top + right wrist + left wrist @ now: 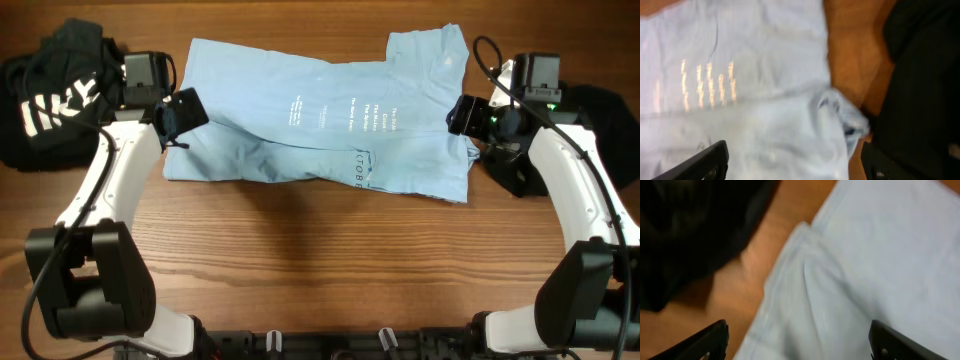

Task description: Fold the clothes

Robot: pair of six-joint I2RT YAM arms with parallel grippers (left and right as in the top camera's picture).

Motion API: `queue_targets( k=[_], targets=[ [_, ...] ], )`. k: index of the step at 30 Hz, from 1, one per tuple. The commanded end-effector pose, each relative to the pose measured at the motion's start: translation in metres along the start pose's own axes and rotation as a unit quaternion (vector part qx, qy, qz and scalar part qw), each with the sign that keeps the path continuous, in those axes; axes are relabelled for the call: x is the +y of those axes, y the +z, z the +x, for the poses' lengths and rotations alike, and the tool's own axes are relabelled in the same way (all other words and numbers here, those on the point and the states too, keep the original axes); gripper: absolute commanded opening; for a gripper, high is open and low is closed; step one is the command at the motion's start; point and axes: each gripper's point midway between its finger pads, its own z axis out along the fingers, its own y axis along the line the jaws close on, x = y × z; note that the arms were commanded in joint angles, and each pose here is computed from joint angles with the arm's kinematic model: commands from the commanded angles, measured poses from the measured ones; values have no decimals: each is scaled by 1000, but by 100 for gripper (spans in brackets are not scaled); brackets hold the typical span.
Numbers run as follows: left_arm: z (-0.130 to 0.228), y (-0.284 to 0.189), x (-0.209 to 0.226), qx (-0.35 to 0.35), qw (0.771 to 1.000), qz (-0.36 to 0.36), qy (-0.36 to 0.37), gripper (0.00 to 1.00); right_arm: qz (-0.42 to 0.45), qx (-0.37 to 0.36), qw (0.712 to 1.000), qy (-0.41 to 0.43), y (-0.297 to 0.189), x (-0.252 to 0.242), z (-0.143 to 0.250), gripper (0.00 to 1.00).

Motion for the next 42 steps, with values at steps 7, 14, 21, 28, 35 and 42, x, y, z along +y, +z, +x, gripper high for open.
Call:
queue_targets(
  k=[7,14,21,28,35,42],
  targets=[
    [47,-16,-2,101,995,18,6,83,-44,91,993,-57,-3,38,43,82],
    [74,-13,7,142,990,2,-2,59,-47,109,989,-84,-3,56,57,78],
    [68,-9,4,127,992,8,-3,4,-44,92,992,-75,-1,57,49,4],
    [78,-12,-3,141,990,9,12,4,-45,102,990,-84,-1,64,57,4],
    [88,-16,-19,154,987,27,28,4,-41,102,990,-91,1,75,61,4],
    [96,-19,-28,164,986,29,31,4,-5,99,991,-86,2,75,65,4]
  ],
)
